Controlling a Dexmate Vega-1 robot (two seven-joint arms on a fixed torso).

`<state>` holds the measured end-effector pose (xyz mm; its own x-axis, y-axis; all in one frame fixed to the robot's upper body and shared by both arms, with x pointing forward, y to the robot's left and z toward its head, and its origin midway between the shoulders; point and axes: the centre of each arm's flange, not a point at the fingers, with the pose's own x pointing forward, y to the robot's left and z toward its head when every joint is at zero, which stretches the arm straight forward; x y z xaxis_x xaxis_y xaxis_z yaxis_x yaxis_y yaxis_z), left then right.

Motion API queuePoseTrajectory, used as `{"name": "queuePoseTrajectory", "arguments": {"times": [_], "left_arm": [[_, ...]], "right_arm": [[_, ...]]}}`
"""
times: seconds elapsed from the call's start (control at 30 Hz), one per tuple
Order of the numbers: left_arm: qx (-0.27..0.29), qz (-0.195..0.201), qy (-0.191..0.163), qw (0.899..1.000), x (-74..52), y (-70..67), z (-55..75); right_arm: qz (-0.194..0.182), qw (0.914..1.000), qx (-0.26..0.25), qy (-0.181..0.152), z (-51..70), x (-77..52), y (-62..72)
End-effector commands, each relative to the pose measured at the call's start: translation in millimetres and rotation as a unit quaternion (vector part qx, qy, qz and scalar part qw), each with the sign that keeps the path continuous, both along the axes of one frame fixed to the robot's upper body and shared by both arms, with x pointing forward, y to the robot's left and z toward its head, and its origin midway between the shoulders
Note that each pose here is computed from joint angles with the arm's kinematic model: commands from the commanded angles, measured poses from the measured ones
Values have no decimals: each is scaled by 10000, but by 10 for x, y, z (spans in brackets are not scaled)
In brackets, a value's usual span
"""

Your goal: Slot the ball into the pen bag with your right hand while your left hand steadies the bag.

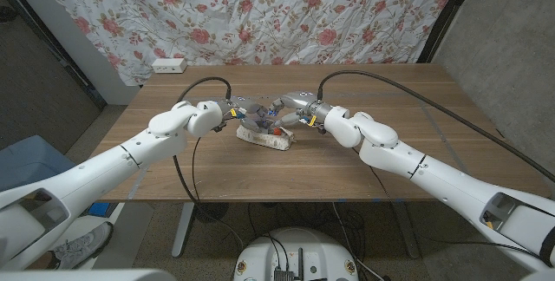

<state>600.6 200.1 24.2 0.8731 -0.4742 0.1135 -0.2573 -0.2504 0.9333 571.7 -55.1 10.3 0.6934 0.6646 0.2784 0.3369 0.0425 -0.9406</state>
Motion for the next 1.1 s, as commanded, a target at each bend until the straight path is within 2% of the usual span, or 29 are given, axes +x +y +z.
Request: {"name": "queuePoseTrajectory", "arguments": {"times": [0.03,0.57,0.93,1.1], "left_arm": [[-84,22,-63,9999,-46,35,40],[-278,97,-91,9995,-107,88,91],[-392,10,-103,9992,-155,123,144],[-778,7,107,9969,-145,174,169]], "right_arm": [[-51,9998,163,-47,69,-32,-93],[-172,9989,429,-108,119,-32,-277],[-218,9976,647,-143,154,-21,-403],[-138,9954,948,-63,140,15,-479]]}}
